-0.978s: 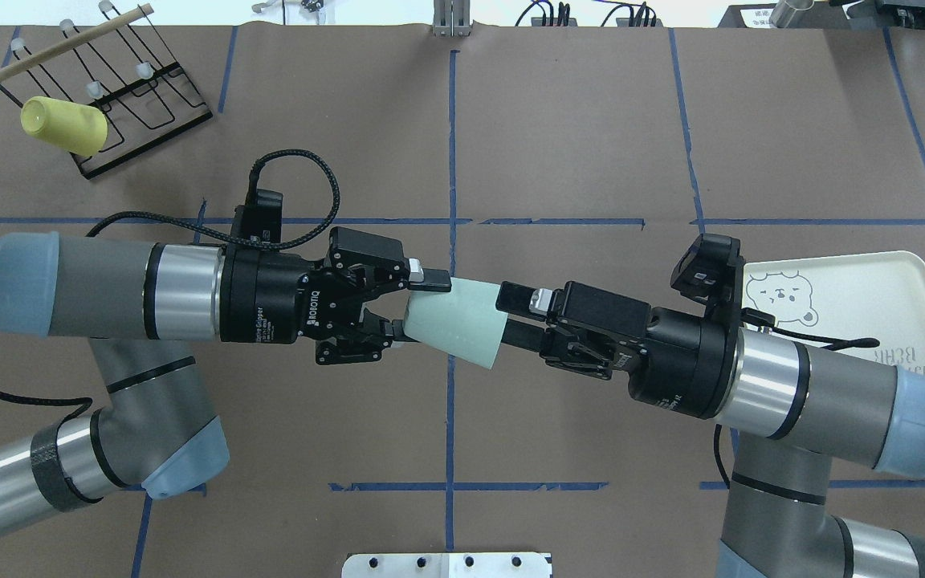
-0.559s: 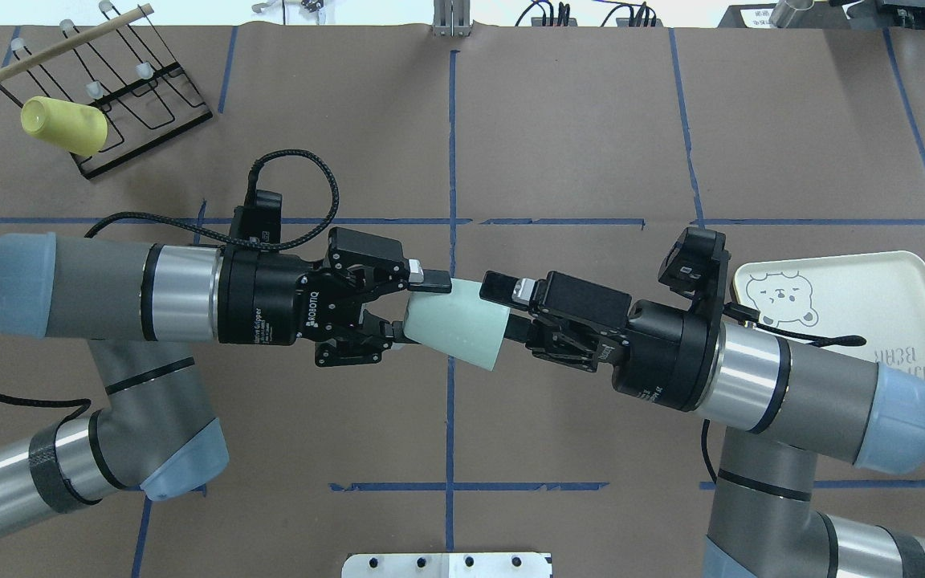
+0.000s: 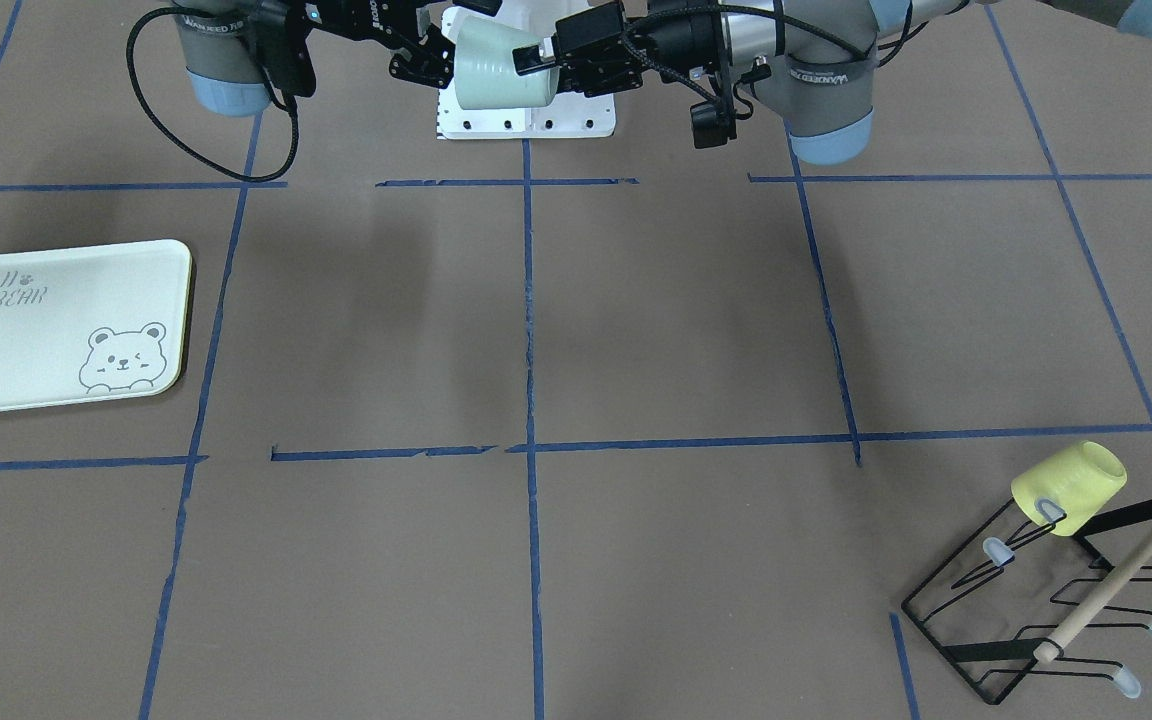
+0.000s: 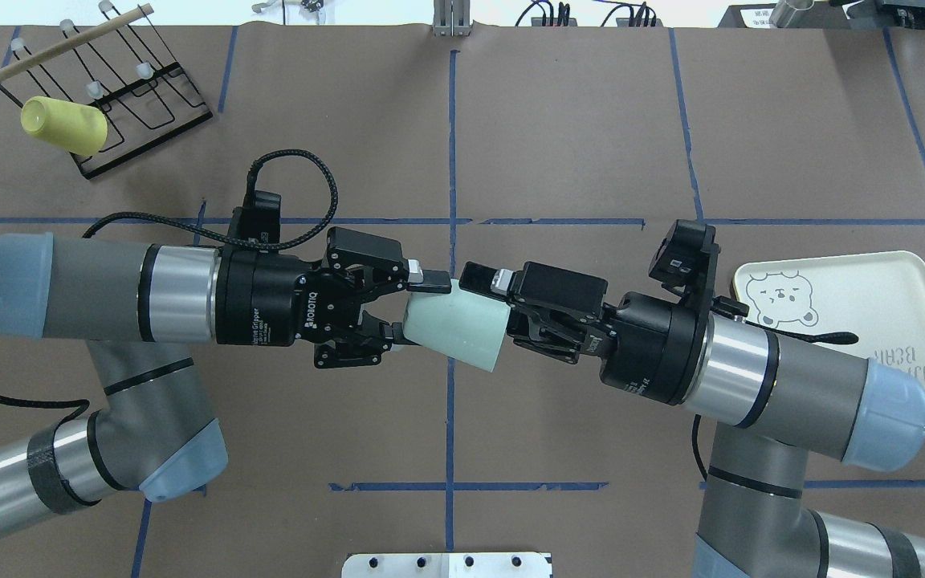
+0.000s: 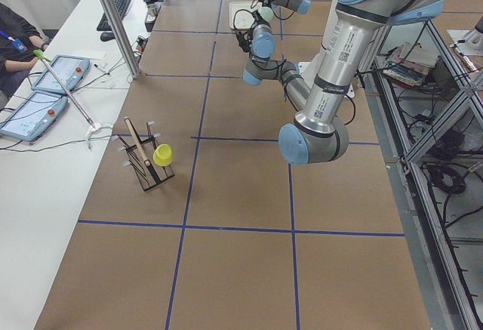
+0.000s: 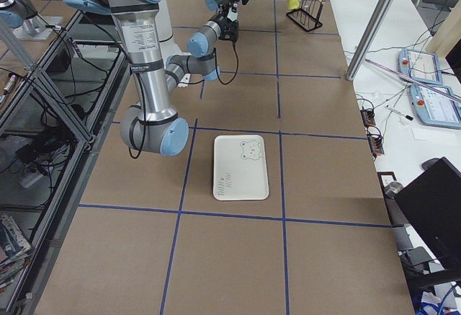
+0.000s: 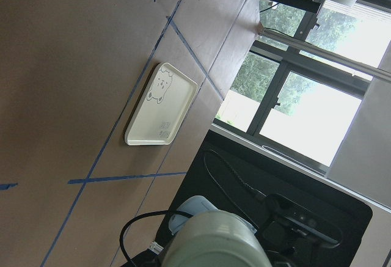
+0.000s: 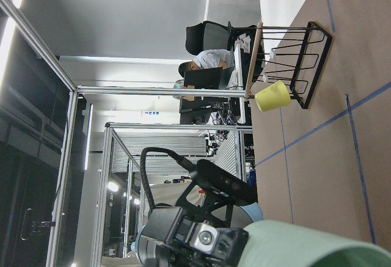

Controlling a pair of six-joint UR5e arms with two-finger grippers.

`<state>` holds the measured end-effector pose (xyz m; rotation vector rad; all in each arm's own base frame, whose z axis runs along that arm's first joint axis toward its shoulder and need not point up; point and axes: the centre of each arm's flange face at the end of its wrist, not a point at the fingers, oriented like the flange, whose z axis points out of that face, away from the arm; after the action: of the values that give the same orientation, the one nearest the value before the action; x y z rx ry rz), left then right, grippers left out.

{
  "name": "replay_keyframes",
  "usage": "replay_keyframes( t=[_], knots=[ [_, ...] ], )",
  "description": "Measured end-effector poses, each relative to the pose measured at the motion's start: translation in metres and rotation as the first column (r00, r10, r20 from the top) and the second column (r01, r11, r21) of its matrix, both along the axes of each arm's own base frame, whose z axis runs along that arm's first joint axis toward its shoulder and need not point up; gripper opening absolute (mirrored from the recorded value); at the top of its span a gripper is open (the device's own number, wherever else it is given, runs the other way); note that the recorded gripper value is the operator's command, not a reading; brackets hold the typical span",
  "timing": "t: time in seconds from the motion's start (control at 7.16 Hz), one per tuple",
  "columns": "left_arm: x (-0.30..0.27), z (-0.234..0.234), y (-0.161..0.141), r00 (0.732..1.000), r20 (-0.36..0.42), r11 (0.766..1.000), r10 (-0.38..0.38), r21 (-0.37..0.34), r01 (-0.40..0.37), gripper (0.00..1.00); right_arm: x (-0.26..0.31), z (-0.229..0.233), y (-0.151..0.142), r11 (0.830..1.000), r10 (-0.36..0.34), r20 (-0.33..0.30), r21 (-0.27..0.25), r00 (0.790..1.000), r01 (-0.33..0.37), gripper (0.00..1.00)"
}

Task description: Left arm grabs green cup and hands to right arm on tray

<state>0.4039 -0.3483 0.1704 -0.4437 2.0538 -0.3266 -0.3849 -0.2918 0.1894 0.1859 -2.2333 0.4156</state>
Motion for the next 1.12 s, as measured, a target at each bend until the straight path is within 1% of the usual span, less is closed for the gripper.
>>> replay_keyframes(
  t=[0.14,0.28,0.42,0.84,1.12],
  knots=[
    [-0.0004,-0.0002,0.0,1.0,-0.001,1.0,-0.001,0.0,0.001,0.12,0.0001,-0.0001,-0.0003,1.0,-0.004,0.002,-0.005,1.0,0.004,0.17],
    [-0.0006,-0.0006,0.0,1.0,-0.002,1.0,-0.001,0.001,0.001,0.15,0.0006,-0.0001,-0.0005,1.0,-0.005,0.004,-0.007,1.0,0.005,0.03],
    [-0.0006,-0.0006,-0.0001,1.0,-0.001,1.0,-0.001,0.0,0.001,0.99,0.0008,-0.0003,-0.0006,1.0,-0.005,0.005,-0.008,1.0,0.005,0.0],
    [-0.0003,-0.0002,-0.0005,1.0,0.0,1.0,-0.003,0.003,0.003,1.0,0.0007,0.0004,-0.001,1.0,-0.004,0.002,-0.008,1.0,0.004,0.0],
    [-0.0054,0.0006,-0.0076,1.0,0.003,1.0,-0.018,-0.003,0.018,1.0,0.0003,0.0024,-0.0017,1.0,-0.002,-0.007,-0.011,1.0,0.002,0.0]
  ],
)
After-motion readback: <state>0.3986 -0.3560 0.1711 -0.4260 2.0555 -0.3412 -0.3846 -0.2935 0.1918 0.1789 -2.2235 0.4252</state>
